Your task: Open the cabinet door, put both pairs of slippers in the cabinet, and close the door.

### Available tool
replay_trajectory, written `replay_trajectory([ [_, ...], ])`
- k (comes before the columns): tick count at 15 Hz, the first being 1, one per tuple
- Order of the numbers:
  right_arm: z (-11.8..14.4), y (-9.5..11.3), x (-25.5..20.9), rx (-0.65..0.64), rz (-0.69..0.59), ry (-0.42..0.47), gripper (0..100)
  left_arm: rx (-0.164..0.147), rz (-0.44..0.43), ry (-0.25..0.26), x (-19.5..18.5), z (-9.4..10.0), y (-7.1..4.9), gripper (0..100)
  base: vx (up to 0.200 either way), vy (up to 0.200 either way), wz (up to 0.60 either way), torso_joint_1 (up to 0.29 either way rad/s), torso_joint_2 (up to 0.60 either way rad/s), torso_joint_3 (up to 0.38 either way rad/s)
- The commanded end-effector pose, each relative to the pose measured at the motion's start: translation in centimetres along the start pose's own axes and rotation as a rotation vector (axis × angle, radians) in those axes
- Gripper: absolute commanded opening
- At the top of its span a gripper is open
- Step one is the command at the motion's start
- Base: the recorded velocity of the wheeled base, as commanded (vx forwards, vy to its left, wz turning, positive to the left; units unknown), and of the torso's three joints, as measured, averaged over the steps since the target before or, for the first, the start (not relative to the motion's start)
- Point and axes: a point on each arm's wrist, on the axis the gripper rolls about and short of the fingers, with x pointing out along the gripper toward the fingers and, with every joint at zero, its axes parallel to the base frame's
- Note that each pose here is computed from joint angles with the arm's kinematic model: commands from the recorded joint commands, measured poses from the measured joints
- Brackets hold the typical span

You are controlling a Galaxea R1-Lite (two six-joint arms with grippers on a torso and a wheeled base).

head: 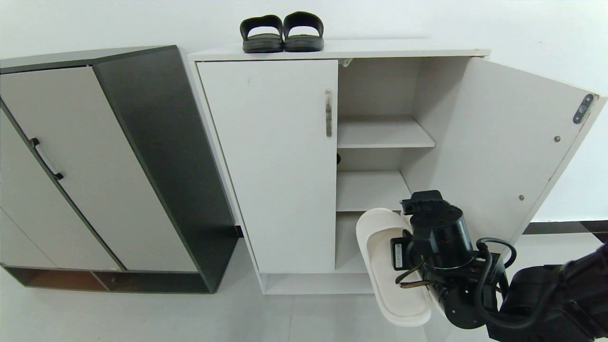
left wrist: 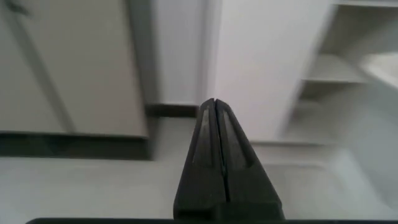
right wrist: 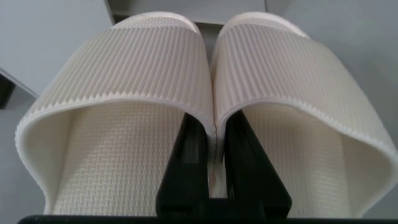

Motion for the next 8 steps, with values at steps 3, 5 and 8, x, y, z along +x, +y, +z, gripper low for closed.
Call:
replay_trajectory([
  [3,-0.1,0.2,-0.2,-0.016,0.008,0.002,0,-0.163,-0.212,0.023,-0.2,-0.5,-0.5,0,0.000,0.000,0.00,0.000,0.00,0.000],
  [5,-0.1,0.1,-0.2,-0.016,0.008,0.002,0,-0.043,-0.028,0.011,-0.2,-0.7,-0.1,0,0.000,0.000,0.00,0.000,0.00,0.000],
  [8,-0.2,0.3,-0.4,-0.017,0.017,-0.002,0,0.108,0.157,0.019,-0.2,-0.8,0.4,0,0.000,0.000,0.00,0.000,0.00,0.000],
])
